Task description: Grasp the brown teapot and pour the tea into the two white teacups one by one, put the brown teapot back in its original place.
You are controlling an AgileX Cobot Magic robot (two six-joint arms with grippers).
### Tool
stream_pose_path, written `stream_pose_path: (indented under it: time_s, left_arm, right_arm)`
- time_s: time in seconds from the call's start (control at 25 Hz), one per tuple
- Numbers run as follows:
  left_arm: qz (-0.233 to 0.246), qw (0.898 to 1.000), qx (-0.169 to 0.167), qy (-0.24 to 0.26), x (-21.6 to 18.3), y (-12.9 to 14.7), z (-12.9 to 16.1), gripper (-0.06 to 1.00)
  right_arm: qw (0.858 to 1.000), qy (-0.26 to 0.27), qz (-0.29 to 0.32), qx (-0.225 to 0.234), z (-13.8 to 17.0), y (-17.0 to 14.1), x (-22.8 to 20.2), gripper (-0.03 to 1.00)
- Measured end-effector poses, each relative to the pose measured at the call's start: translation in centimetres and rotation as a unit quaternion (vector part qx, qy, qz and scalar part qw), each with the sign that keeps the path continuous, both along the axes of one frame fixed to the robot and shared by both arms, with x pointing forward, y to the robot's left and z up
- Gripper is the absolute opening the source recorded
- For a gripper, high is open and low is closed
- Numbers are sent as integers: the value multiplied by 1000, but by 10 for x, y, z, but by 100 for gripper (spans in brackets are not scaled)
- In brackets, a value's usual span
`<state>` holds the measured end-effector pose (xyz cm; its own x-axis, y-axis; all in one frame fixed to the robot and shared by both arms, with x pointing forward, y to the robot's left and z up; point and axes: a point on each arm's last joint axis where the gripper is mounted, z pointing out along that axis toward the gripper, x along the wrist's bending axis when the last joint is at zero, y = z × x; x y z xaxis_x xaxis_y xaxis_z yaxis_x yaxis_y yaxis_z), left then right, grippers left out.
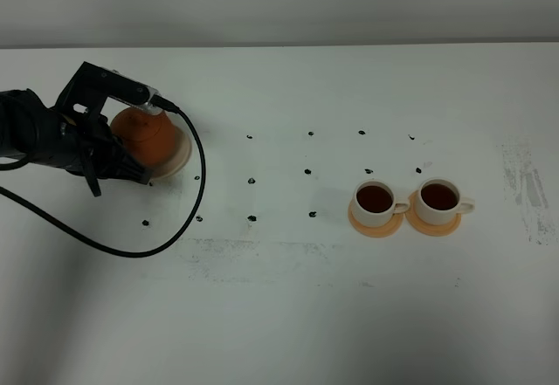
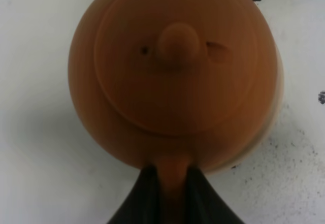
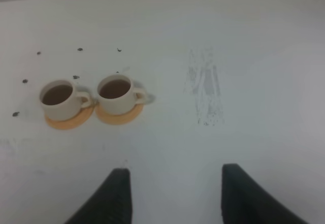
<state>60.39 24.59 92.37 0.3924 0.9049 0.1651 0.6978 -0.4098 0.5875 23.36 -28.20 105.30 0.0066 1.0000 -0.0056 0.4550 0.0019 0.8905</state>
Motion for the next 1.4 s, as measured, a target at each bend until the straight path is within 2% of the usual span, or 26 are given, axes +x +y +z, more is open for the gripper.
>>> stream_pose_path:
  time_s: [0.52, 1.08, 1.24, 1.4]
  left_arm:
    - [-21, 1000, 21, -2, 0, 0, 0, 13]
    - [-25, 999, 24, 7, -2, 0, -1, 13]
    - [-25, 999, 24, 7, -2, 0, -1, 16]
    - [-20, 1000, 20, 2, -1, 1, -1, 24]
  right_arm:
    - [1000, 0, 0, 0, 0, 0, 0, 43]
    - [1000, 0, 0, 0, 0, 0, 0, 43]
    - [1000, 0, 0, 0, 0, 0, 0, 43]
    - [1000, 0, 0, 0, 0, 0, 0, 43]
